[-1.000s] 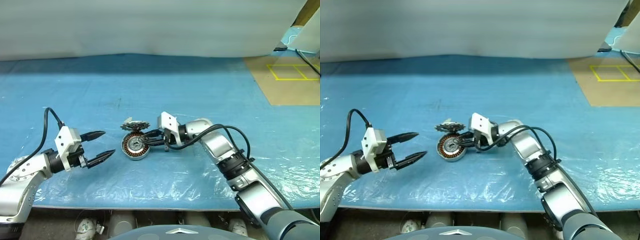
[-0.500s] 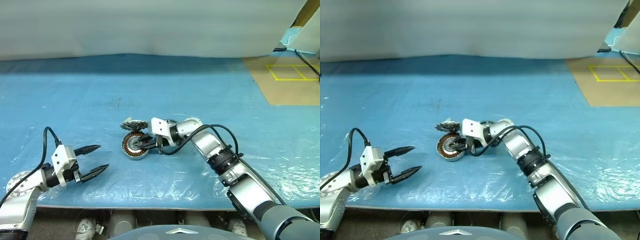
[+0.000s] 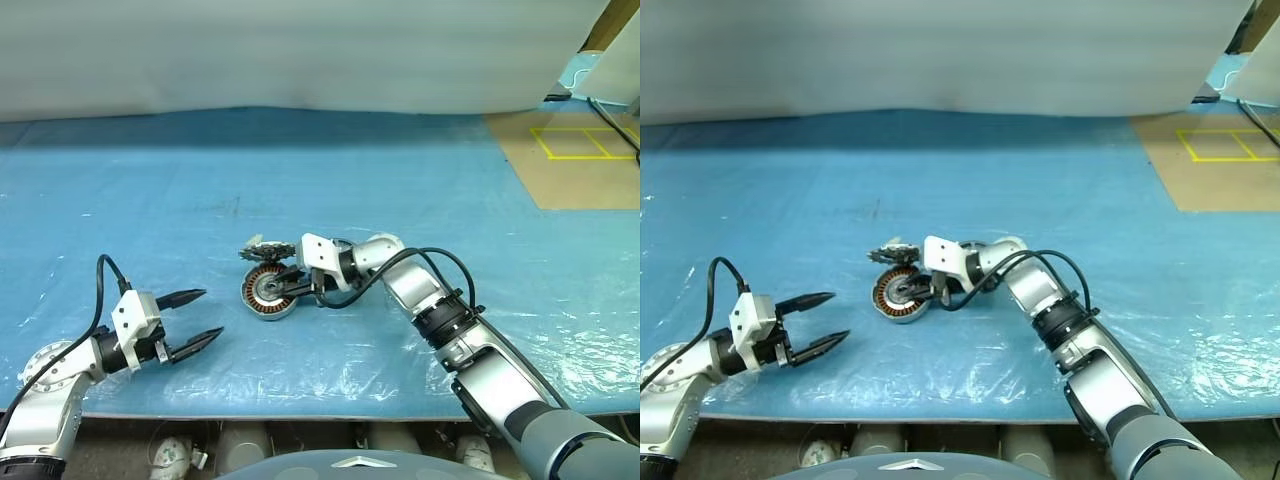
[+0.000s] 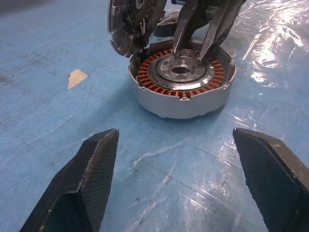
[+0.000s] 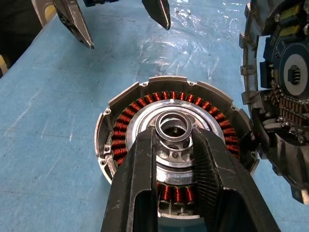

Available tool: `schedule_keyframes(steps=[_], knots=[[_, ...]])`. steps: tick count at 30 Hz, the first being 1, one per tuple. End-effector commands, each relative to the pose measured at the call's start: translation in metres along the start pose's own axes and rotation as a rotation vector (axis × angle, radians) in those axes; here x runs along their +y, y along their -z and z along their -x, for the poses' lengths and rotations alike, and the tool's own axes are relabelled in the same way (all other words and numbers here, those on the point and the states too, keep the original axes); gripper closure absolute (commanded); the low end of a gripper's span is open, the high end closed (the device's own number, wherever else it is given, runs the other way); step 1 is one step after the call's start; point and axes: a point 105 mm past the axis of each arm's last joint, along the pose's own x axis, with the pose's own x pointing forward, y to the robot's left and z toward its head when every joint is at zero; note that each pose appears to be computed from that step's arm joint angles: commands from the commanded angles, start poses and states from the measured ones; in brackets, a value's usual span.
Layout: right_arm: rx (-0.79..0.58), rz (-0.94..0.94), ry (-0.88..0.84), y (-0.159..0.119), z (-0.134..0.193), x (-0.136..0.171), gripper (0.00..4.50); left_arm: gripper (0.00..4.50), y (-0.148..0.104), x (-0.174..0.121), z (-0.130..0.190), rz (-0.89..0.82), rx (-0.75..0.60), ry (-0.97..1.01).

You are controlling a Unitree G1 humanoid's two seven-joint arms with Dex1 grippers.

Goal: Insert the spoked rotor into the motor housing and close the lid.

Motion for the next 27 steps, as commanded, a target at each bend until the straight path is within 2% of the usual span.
schedule_keyframes(steps=[1, 14, 27], knots=[[-0.031, 0.034, 0.012, -0.013, 0.001, -0.007, 3.84, 0.52, -0.002, 0.0, 0.001, -0.02, -0.014, -0.003], [0.021, 0.024, 0.032, -0.001, -0.002, -0.01, 3.84, 0.52, 0.001, 0.002, -0.001, -0.022, -0.014, -0.002], [0.024, 0.033, 0.015, -0.001, -0.002, -0.007, 3.84, 0.52, 0.002, 0.003, -0.003, -0.038, -0.011, 0.016]])
